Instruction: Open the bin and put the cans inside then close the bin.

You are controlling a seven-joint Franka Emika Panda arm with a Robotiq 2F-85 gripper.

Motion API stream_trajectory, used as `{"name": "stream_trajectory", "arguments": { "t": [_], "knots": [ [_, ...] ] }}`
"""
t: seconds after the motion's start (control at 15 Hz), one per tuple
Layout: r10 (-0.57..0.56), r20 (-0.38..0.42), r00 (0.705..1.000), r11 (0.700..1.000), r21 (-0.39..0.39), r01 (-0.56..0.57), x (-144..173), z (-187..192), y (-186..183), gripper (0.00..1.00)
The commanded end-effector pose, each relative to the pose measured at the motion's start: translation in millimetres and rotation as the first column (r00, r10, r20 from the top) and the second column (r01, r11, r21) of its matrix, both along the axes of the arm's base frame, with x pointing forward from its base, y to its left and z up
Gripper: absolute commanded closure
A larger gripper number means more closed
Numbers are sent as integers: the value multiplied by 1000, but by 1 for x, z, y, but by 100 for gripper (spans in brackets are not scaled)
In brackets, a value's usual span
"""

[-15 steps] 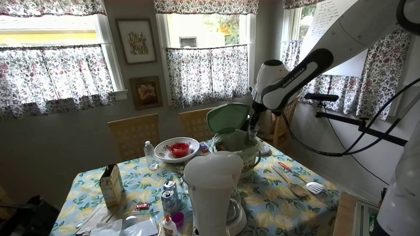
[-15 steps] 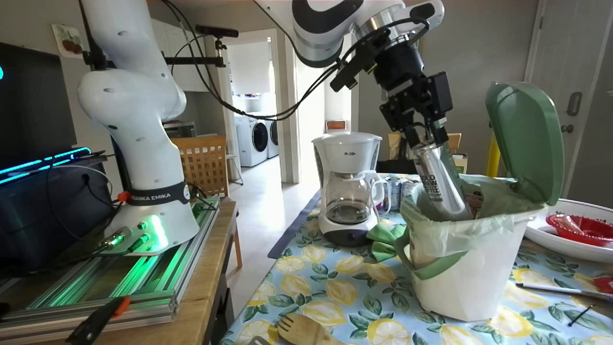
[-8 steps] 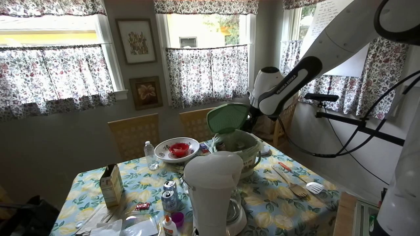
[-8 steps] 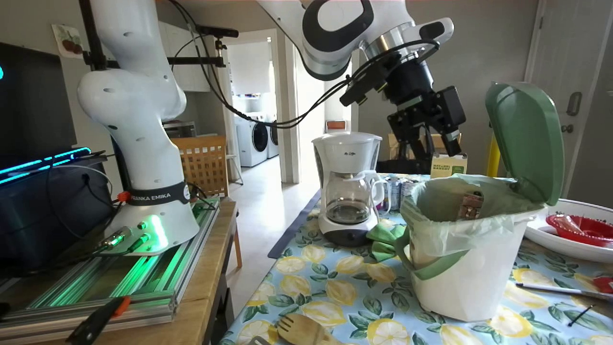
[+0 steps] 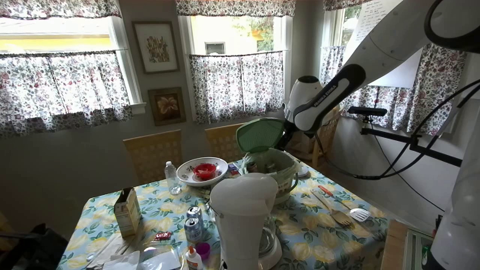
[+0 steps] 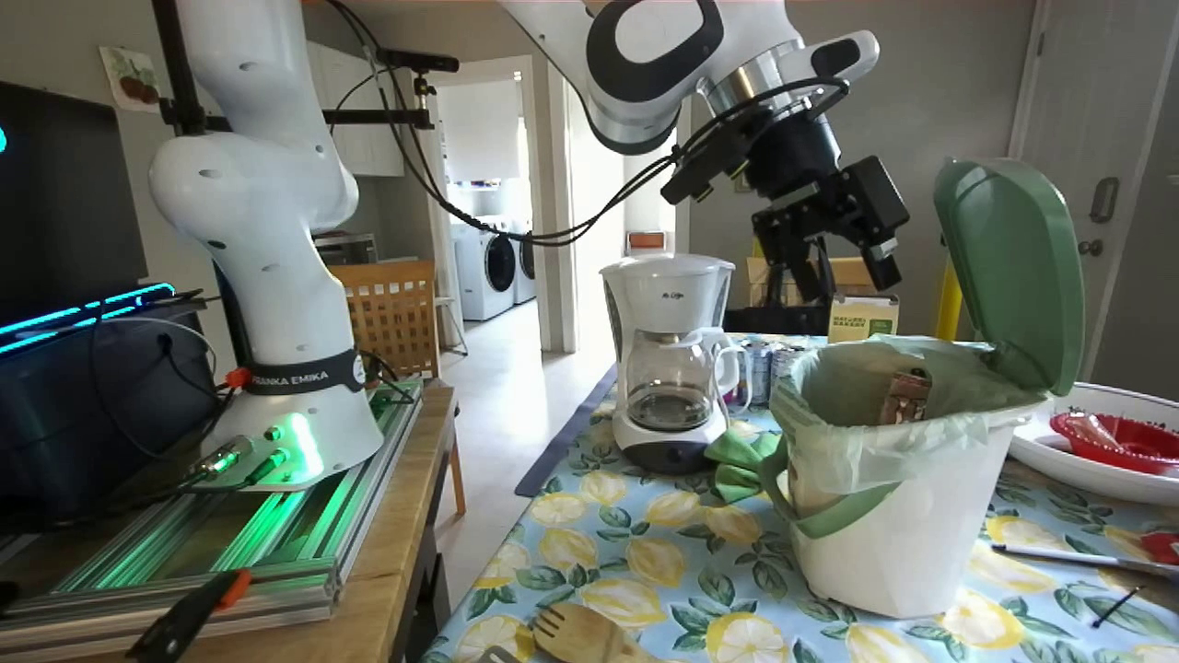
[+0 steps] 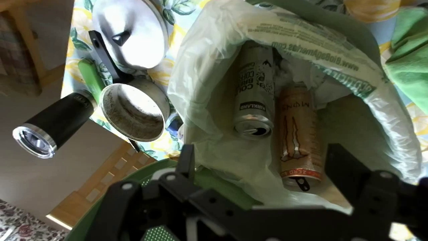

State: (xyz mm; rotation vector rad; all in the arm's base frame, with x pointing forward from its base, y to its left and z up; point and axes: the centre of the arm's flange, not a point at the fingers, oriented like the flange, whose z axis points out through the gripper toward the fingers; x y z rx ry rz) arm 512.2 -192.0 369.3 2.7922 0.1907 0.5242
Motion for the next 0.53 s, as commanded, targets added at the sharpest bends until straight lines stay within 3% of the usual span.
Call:
{"name": "stream_trajectory", "arguments": {
  "t": [0.0,0.47],
  "knots": [
    [-69,45,997,998,1,69,0,25,4,0],
    [-158,95,983,986,63,152,4,78,-8,0]
  ]
}}
